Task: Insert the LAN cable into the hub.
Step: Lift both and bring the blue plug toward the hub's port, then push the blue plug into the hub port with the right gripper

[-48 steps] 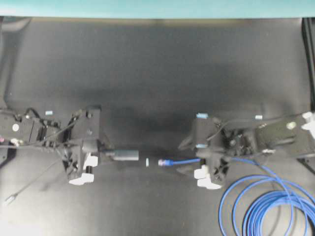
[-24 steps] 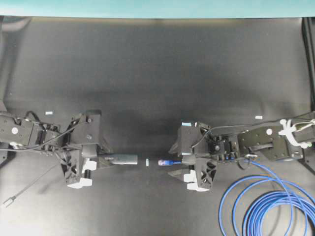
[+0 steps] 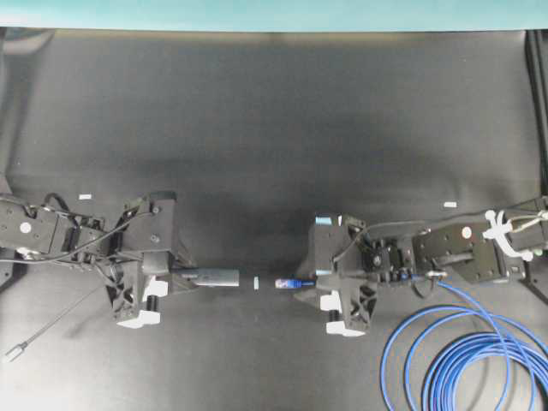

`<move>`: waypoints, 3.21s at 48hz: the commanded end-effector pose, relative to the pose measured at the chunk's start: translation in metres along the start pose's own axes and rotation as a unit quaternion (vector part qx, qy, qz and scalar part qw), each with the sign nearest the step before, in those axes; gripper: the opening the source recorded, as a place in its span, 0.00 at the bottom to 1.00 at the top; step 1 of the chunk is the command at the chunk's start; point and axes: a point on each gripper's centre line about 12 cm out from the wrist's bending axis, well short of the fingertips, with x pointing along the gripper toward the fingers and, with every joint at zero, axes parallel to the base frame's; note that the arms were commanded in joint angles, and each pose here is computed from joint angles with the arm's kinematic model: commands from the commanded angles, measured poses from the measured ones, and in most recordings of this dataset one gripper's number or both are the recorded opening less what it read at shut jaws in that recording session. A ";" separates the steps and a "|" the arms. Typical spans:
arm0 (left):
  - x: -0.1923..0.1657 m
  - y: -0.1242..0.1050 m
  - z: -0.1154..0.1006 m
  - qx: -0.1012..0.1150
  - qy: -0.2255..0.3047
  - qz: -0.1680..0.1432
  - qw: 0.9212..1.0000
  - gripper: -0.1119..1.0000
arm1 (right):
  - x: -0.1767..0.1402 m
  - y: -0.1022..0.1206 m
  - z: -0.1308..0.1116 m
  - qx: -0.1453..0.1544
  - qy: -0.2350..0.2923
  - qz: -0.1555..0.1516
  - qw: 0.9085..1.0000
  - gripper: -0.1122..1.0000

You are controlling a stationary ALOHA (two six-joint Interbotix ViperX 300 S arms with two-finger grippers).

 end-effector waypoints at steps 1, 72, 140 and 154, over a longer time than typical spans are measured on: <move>-0.002 -0.003 0.012 0.005 -0.019 -0.005 1.000 0.36 | 0.001 0.003 0.006 -0.001 -0.014 0.004 1.000 0.24; 0.010 -0.007 0.032 0.051 -0.020 -0.004 0.999 0.36 | -0.019 0.018 0.056 0.065 -0.046 0.019 0.997 0.20; 0.021 -0.007 0.033 0.051 -0.001 -0.001 0.999 0.36 | -0.019 0.014 0.058 0.068 -0.049 0.016 0.996 0.20; 0.024 -0.002 0.037 0.047 0.001 0.006 0.999 0.36 | -0.017 0.017 0.062 0.060 -0.049 0.018 0.997 0.20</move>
